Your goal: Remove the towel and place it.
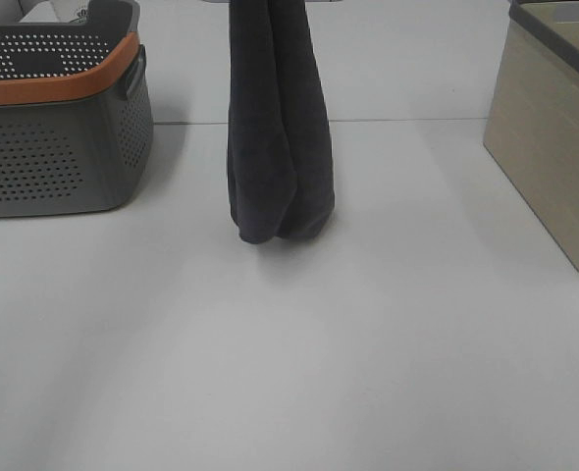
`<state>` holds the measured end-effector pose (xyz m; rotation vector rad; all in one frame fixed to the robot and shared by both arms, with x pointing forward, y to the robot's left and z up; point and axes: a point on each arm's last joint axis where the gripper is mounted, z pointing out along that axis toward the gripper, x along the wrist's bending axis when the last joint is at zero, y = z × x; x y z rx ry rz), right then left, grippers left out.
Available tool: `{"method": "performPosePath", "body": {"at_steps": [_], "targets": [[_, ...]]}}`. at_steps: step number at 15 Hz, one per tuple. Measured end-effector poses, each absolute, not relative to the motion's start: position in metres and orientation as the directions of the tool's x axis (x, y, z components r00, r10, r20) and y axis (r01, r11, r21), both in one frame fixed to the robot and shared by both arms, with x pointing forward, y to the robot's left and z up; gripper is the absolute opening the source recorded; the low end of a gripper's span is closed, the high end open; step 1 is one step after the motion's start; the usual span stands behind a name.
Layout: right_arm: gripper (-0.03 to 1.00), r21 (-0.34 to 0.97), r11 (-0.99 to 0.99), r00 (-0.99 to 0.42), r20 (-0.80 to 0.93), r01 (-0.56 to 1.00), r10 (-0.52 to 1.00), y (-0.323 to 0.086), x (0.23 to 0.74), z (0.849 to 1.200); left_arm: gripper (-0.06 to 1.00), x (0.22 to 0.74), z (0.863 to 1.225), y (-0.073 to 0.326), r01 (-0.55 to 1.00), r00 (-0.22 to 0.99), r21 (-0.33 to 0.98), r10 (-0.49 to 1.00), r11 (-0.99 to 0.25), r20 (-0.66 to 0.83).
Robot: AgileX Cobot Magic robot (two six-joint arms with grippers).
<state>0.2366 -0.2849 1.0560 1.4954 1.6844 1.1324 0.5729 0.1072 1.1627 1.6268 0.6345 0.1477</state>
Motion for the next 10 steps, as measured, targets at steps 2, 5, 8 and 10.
{"method": "performPosePath", "body": {"at_steps": [2,5,8,10], "targets": [[0.76,0.88,0.041,-0.241,0.084,0.472,0.967,-0.28,0.242,1.057,0.0,0.566,1.162,0.105,0.316,0.875,0.947,0.405,-0.06,-0.267],[0.76,0.871,0.107,-0.337,0.07,0.48,0.939,-0.272,0.25,1.061,0.0,0.559,1.161,0.102,0.278,0.914,0.955,0.333,-0.103,-0.231],[0.76,0.938,0.08,-0.423,0.076,0.338,0.903,-0.263,0.269,1.079,0.0,0.554,1.161,0.101,0.227,0.944,0.964,0.276,-0.139,-0.182],[0.76,0.955,0.11,-0.486,0.04,0.275,0.873,-0.257,0.292,1.087,0.0,0.549,1.16,0.1,0.171,0.967,0.971,0.216,-0.168,-0.133]]}}
